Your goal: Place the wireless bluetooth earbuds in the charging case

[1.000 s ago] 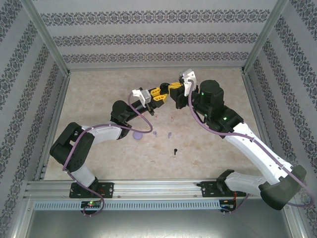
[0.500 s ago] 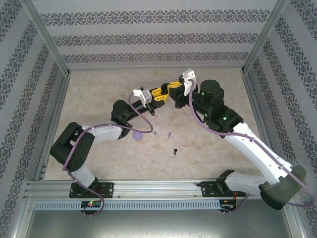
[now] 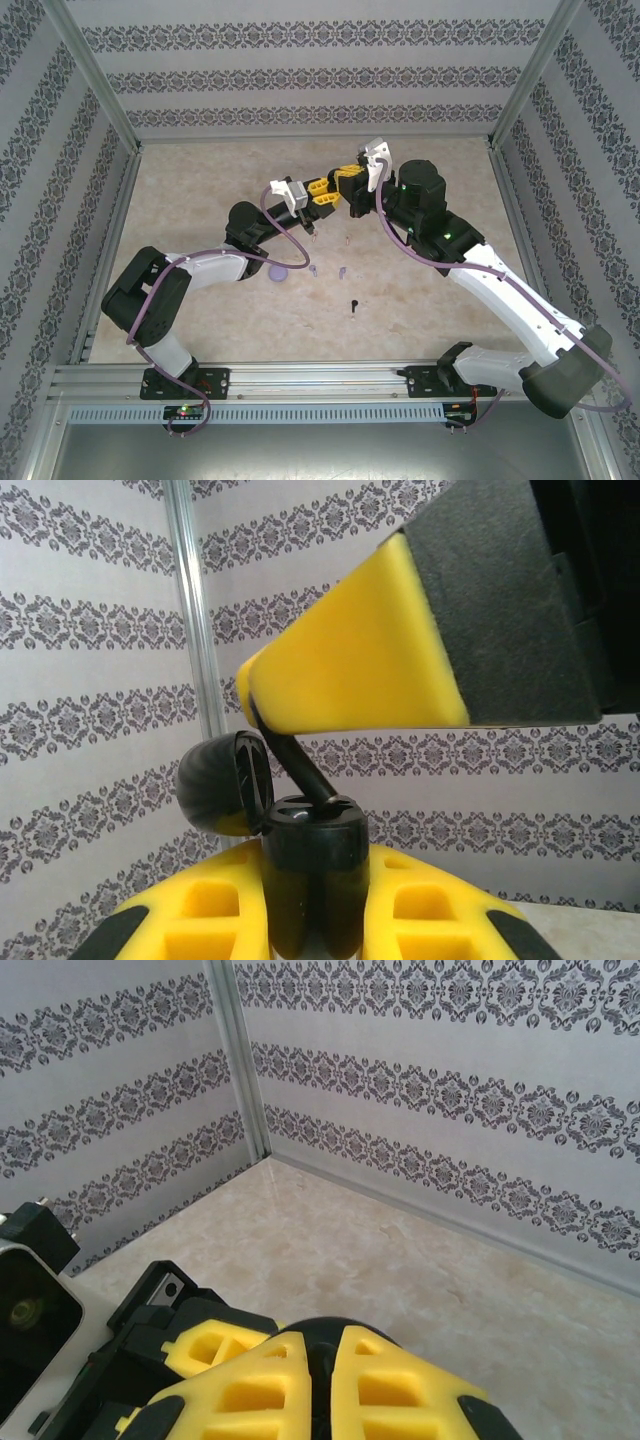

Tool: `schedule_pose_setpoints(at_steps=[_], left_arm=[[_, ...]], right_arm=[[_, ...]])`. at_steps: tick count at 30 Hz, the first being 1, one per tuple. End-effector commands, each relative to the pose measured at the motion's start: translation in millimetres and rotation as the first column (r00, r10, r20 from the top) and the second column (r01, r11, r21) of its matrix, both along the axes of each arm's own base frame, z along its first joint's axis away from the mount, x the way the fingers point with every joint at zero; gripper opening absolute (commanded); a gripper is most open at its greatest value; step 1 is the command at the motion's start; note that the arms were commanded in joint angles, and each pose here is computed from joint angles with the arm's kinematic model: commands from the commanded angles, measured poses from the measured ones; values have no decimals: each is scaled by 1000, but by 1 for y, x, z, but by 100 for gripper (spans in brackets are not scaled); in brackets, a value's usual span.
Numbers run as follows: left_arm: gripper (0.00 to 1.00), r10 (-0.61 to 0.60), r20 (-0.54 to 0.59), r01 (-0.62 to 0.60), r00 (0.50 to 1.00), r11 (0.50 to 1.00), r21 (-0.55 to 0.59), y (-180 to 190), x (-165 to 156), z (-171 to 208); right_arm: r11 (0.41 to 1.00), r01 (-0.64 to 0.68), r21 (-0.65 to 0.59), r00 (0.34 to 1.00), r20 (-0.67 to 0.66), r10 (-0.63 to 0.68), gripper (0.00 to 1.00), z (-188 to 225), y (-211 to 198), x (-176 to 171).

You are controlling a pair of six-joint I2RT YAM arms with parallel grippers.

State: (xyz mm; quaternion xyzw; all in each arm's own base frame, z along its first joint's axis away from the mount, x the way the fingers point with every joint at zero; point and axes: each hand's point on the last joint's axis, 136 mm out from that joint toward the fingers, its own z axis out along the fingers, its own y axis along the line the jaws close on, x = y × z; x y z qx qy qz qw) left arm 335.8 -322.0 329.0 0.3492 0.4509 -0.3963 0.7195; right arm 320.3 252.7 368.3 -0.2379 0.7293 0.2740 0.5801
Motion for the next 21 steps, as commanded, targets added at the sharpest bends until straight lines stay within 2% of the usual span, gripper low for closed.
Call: schedule_pose_setpoints(at_steps=[1,21], left_arm=[[0,-37,72,41,997,998,-48,-3,-14,26],[0,-16,72,20,997,998,-60,0,-12,32]], right_arm=[[1000,-5,14,1000,0,5,8,-2,1,2],[999,39,-15,999,-13,-39,5,-16,-14,-2]])
